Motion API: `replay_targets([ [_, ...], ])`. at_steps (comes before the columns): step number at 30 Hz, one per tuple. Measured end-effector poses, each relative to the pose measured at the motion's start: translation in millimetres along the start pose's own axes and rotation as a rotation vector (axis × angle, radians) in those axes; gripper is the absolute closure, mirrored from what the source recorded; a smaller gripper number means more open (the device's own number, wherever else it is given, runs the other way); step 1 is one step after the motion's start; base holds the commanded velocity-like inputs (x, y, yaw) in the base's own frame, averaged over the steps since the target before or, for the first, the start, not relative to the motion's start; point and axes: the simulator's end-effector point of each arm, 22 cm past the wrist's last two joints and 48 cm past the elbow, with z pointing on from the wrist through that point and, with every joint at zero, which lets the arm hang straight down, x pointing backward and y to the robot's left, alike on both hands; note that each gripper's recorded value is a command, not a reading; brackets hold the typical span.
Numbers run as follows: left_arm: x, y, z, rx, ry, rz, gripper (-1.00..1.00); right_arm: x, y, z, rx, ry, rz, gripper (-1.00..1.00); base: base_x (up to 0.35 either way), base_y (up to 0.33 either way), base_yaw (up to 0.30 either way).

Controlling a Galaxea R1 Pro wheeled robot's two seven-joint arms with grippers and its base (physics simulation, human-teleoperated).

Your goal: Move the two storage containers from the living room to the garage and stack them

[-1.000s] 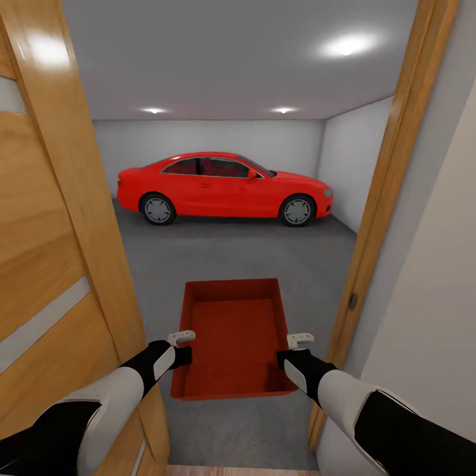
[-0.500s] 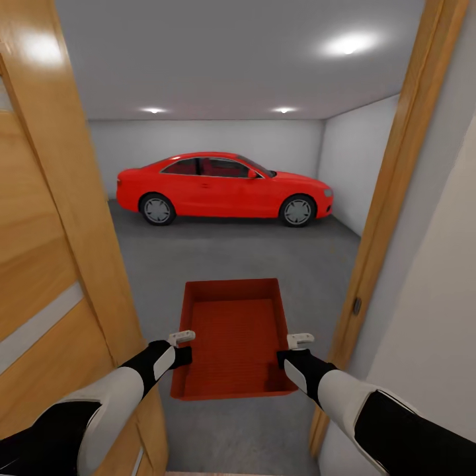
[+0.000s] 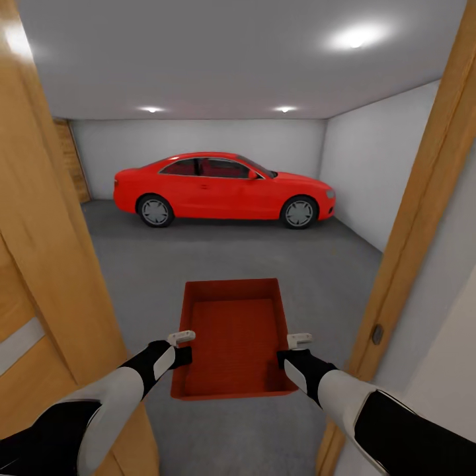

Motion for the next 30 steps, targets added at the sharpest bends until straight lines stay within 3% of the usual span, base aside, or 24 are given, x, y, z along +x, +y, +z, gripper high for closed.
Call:
replay_targets([
  [30, 0.0, 0.5, 0.1, 0.000, 0.000, -0.002, 1.00, -0.1, 0.5, -0.1, 0.000, 0.000, -0.001, 1.00, 0.322, 0.000, 0.000],
])
